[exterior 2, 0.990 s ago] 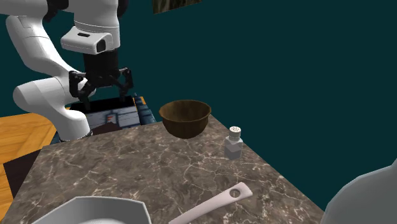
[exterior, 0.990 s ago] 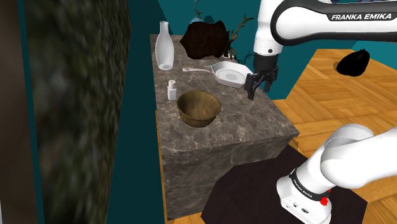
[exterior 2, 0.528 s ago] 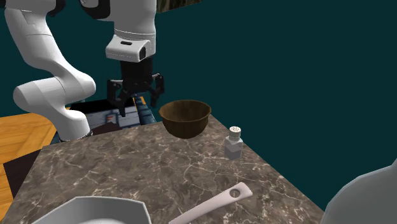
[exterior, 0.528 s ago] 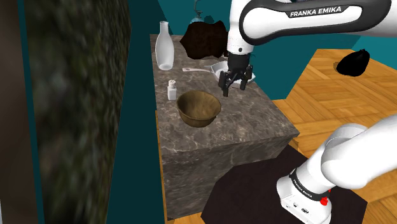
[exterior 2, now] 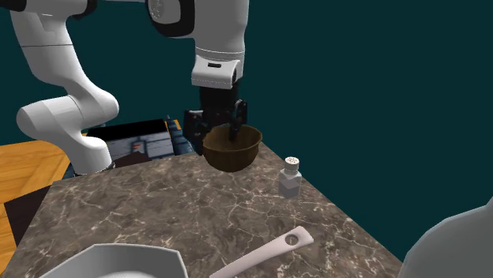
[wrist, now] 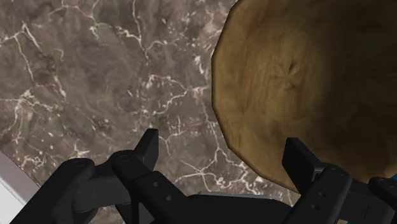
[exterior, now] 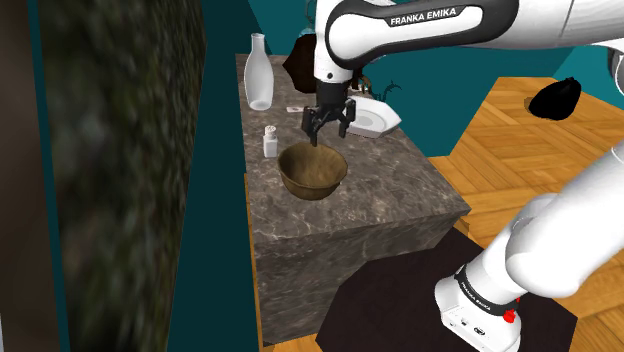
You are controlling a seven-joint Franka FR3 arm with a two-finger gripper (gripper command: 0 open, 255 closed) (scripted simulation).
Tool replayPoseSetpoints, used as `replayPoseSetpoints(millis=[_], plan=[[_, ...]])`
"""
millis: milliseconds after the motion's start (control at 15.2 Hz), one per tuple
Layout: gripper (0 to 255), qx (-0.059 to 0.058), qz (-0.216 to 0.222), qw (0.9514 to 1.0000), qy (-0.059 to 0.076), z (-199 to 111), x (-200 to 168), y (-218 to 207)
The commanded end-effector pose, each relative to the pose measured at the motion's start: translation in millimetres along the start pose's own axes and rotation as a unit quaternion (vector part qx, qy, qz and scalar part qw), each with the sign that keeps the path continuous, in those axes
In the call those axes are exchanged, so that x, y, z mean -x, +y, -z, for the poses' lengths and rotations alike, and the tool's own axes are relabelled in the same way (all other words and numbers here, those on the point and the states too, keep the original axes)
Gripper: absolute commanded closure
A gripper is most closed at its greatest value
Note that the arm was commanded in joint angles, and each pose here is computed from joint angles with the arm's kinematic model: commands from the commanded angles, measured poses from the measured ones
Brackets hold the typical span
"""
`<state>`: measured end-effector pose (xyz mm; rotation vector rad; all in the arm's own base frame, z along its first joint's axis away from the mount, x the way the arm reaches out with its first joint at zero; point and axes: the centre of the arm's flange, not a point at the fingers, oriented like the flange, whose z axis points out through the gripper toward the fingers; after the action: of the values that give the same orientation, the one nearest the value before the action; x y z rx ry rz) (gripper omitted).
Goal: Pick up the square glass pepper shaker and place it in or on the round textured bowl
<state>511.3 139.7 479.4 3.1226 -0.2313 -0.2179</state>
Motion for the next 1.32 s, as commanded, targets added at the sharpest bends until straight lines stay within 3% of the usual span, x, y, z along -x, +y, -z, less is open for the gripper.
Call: replayPoseSetpoints(millis=[0, 660, 1254], plan=[[0, -0.005, -0.002, 1.0, 0.004, 1.5, -16.8, -16.5], [0, -0.025, -0.012, 0.9993, 0.024, 5.3, -111.3, -95.4], [0, -0.025, -0.013, 0.9993, 0.025, -34.3, -116.6, -100.1]])
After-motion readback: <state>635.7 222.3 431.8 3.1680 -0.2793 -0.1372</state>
